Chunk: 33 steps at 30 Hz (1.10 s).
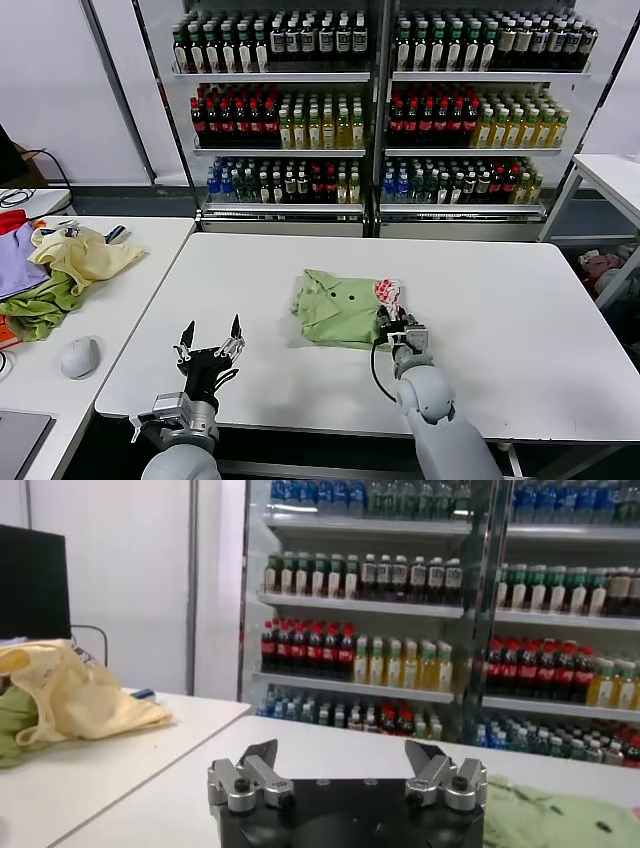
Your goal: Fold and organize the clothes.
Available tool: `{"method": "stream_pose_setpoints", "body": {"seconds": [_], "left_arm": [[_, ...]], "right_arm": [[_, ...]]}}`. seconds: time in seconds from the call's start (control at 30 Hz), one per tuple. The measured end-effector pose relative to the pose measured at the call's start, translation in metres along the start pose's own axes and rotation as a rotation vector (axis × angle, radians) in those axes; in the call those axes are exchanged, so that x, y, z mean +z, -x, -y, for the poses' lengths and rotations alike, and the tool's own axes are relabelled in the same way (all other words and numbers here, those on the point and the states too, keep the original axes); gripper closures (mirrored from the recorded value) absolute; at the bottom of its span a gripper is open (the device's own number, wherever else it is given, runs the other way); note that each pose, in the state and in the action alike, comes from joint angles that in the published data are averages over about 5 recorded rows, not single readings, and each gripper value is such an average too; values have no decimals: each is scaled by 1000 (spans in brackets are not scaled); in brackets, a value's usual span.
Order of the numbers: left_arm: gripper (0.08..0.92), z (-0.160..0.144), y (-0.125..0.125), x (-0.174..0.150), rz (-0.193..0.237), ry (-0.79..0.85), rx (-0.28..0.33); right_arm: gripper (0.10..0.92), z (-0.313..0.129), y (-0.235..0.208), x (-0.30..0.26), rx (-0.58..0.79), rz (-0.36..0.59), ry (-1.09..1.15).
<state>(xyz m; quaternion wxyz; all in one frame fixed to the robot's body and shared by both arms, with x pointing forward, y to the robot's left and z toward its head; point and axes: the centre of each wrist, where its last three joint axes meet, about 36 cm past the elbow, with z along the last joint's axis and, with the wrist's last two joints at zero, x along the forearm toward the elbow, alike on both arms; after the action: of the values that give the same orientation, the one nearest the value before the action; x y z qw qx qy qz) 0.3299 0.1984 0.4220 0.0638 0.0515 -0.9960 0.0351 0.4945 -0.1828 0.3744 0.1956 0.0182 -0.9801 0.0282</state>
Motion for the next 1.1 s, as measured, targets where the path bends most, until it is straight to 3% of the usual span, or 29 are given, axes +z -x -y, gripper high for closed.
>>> {"method": "stream_pose_setpoints", "body": {"seconds": [0.13, 0.23, 0.57, 0.9, 1.1], "left_arm": [[177, 1, -3, 2, -3, 6, -1], [177, 3, -5, 2, -1, 9, 3], [177, 16, -17, 0, 3, 9, 50], [177, 30, -36, -7, -6, -6, 132], [177, 38, -49, -14, -19, -6, 183]], "right_arm": [[790, 20, 11, -7, 20, 9, -26], [818, 34, 15, -11, 25, 24, -41], [555, 66, -6, -5, 29, 166, -81], [265, 82, -82, 14, 33, 296, -68], [201, 90, -135, 31, 32, 320, -60]]}}
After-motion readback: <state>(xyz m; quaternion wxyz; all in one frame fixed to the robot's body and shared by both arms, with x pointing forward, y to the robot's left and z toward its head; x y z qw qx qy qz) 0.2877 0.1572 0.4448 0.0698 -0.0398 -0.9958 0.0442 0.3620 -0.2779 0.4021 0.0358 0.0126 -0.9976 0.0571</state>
